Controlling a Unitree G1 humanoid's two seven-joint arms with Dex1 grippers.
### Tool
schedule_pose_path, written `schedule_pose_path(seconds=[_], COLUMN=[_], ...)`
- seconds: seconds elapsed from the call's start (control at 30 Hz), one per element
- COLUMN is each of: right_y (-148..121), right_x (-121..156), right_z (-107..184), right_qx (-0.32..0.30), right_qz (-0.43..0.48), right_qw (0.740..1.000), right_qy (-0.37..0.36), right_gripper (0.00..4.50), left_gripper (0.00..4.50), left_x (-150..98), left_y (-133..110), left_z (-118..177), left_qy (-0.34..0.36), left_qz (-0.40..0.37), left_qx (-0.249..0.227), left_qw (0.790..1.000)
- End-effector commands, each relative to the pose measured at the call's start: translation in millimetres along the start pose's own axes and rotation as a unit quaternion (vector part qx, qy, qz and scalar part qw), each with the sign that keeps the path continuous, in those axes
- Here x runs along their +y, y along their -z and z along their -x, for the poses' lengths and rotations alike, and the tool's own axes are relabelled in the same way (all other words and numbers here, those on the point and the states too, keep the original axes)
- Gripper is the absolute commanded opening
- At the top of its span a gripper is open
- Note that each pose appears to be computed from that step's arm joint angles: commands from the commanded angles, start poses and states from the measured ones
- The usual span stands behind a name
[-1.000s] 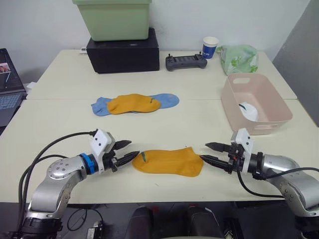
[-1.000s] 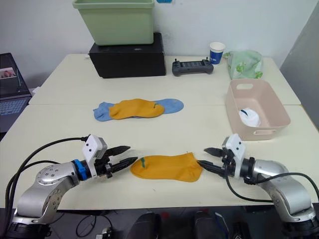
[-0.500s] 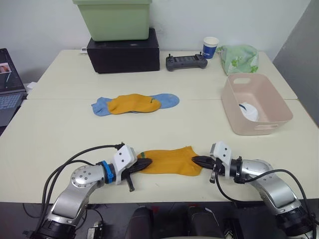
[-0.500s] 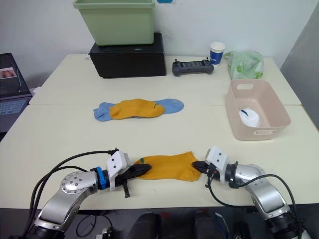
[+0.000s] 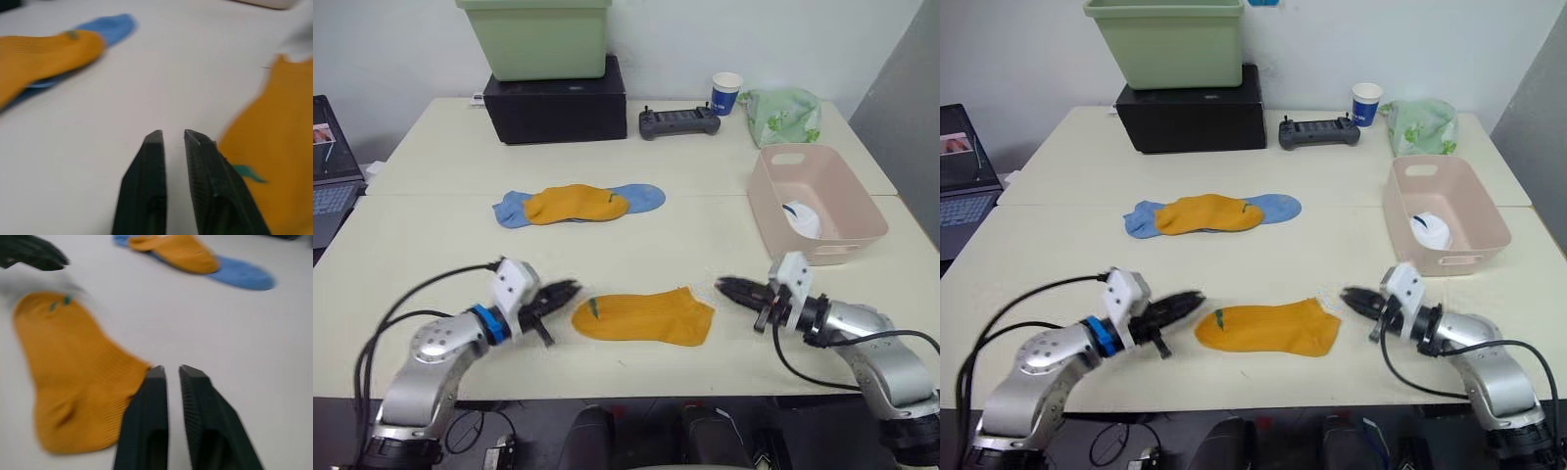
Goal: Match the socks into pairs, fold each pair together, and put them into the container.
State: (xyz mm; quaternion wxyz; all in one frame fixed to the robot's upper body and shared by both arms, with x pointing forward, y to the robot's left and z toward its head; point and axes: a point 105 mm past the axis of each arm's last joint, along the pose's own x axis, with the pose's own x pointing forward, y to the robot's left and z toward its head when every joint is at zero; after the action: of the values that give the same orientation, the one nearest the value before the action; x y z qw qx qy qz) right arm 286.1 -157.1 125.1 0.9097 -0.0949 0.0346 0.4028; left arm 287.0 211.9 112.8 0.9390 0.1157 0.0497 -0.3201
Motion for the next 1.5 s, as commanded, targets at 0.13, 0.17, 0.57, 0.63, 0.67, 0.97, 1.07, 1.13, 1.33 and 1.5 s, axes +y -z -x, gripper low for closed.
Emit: schedule_pose_path(seconds=[0.13, 0.17, 0.57, 0.63, 0.67, 0.97, 1.07, 1.13, 1.33, 1.5], right_y=[4, 3, -53, -58, -59, -57, -55, -54, -54, -50], right_x=[-9, -6, 33, 34, 33, 31, 27, 26, 27, 30], right_z=[4, 1, -62, -66, -67, -65, -63, -62, -60, -58], right_qx=[-0.001, -0.003, -0.049, -0.054, -0.054, -0.051, -0.045, -0.042, -0.044, -0.04], right_qz=[0.007, 0.008, 0.063, 0.058, 0.056, 0.053, 0.056, 0.058, 0.056, 0.051], right_qw=[0.999, 1.0, 0.996, 0.996, 0.997, 0.997, 0.997, 0.997, 0.997, 0.998], right_qy=[0.035, 0.027, -0.039, -0.032, -0.03, -0.006, 0.003, 0.005, 0.008, 0.006], right_gripper=[3.14, 3.5, 3.51, 3.51, 3.51, 3.51, 3.51, 3.51, 3.51, 3.51], left_gripper=[2.9, 3.23, 4.46, 4.46, 4.46, 4.46, 4.46, 4.46, 3.26, 1.62], left_x=[14, 15, 51, 56, 56, 88, 88, 90, 91, 87], left_y=[11, 13, 1, 1, 2, -5, -4, -3, -10, -8], left_z=[15, 16, -34, -44, -49, -90, -100, -106, -112, -110], left_qy=[-0.056, -0.06, -0.167, -0.178, -0.176, -0.238, -0.222, -0.222, -0.223, -0.219], left_qz=[0.022, 0.031, 0.002, -0.012, -0.017, -0.077, -0.105, -0.116, -0.123, -0.132], left_qx=[0.001, 0.002, -0.02, -0.014, -0.011, 0.011, 0.018, 0.028, 0.009, 0.005], left_qw=[0.998, 0.998, 0.986, 0.984, 0.984, 0.968, 0.969, 0.968, 0.967, 0.967])
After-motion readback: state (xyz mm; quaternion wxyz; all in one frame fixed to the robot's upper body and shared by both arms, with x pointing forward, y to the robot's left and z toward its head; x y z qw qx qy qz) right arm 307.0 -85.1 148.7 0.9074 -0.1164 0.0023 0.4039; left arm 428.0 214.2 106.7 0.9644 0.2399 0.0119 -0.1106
